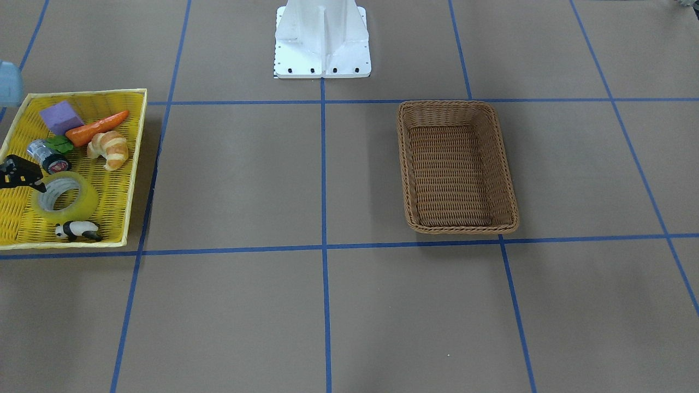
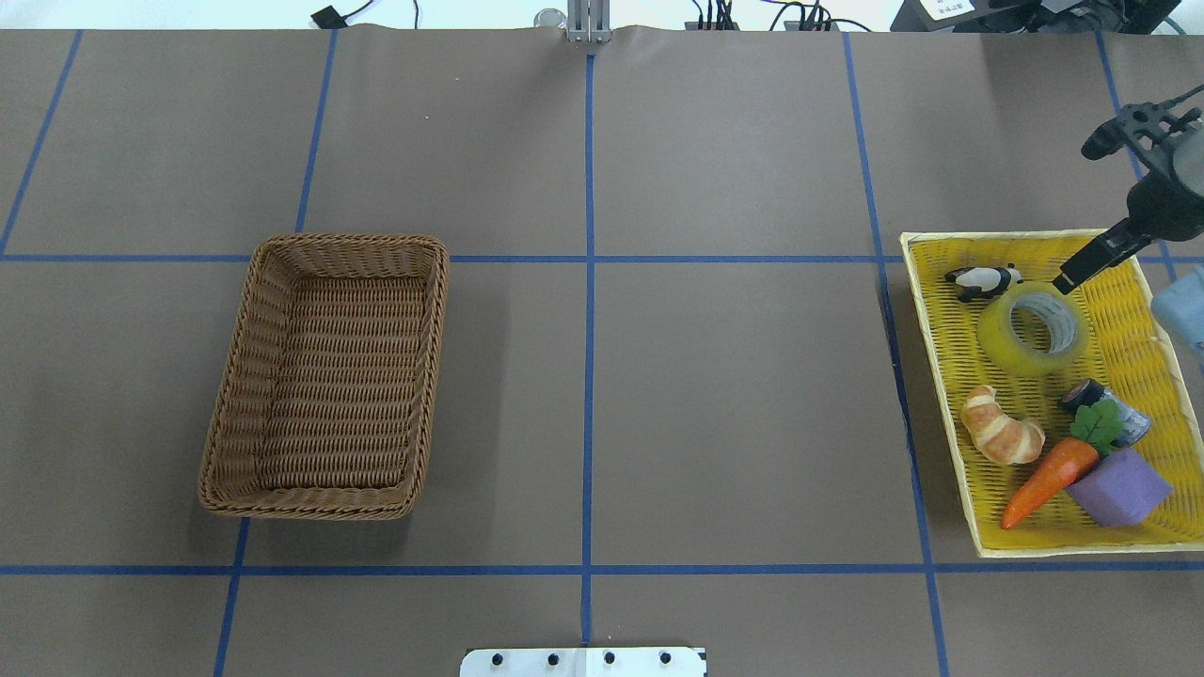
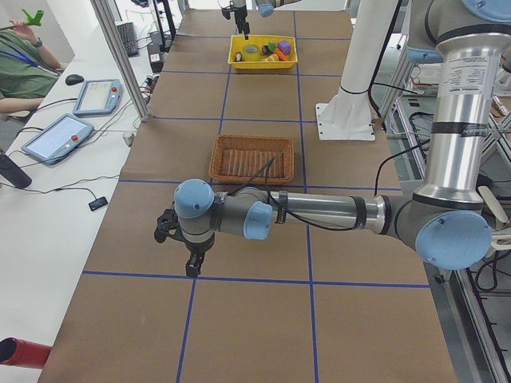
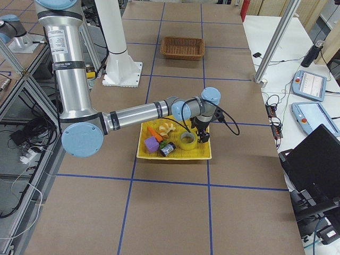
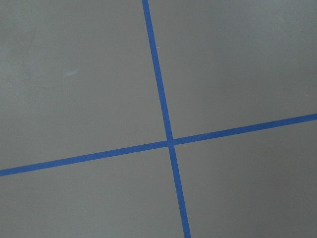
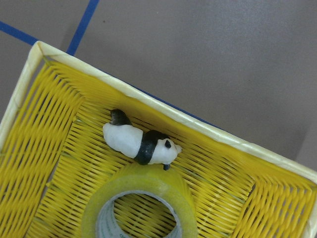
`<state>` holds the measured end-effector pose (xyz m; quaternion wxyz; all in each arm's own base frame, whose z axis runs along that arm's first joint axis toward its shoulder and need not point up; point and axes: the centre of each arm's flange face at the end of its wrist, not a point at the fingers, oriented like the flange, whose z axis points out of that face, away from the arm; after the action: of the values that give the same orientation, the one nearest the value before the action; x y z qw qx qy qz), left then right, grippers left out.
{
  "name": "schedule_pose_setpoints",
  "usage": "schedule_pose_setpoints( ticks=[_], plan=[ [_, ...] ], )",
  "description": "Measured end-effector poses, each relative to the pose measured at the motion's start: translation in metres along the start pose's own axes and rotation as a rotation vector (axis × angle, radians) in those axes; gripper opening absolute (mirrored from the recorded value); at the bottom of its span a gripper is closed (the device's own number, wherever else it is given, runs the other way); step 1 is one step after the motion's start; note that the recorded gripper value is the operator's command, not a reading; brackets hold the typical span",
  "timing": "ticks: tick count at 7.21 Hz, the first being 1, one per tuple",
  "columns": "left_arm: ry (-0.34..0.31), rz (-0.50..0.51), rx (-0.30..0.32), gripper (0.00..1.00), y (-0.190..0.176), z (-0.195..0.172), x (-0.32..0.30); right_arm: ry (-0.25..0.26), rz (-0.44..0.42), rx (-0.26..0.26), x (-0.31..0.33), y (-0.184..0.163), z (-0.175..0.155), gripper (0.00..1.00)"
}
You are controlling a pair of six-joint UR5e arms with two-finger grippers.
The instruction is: Move tape to another basket
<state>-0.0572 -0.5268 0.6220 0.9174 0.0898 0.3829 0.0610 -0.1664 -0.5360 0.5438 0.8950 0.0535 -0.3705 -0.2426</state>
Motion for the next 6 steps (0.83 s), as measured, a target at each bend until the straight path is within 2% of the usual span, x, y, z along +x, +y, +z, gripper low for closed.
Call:
schedule_pose_setpoints(
  ticks=[2, 6],
  plan=[
    [0.001, 0.002, -0.003, 0.98, 0.000, 0.002, 0.001, 0.022, -0.015, -0.042, 0.001, 0.000, 0.023, 1.00],
    [0.002, 0.007, -0.006, 0.98, -0.001, 0.004, 0.003, 0.019, -0.011, -0.110, 0.004, 0.006, 0.058, 1.00]
  ],
)
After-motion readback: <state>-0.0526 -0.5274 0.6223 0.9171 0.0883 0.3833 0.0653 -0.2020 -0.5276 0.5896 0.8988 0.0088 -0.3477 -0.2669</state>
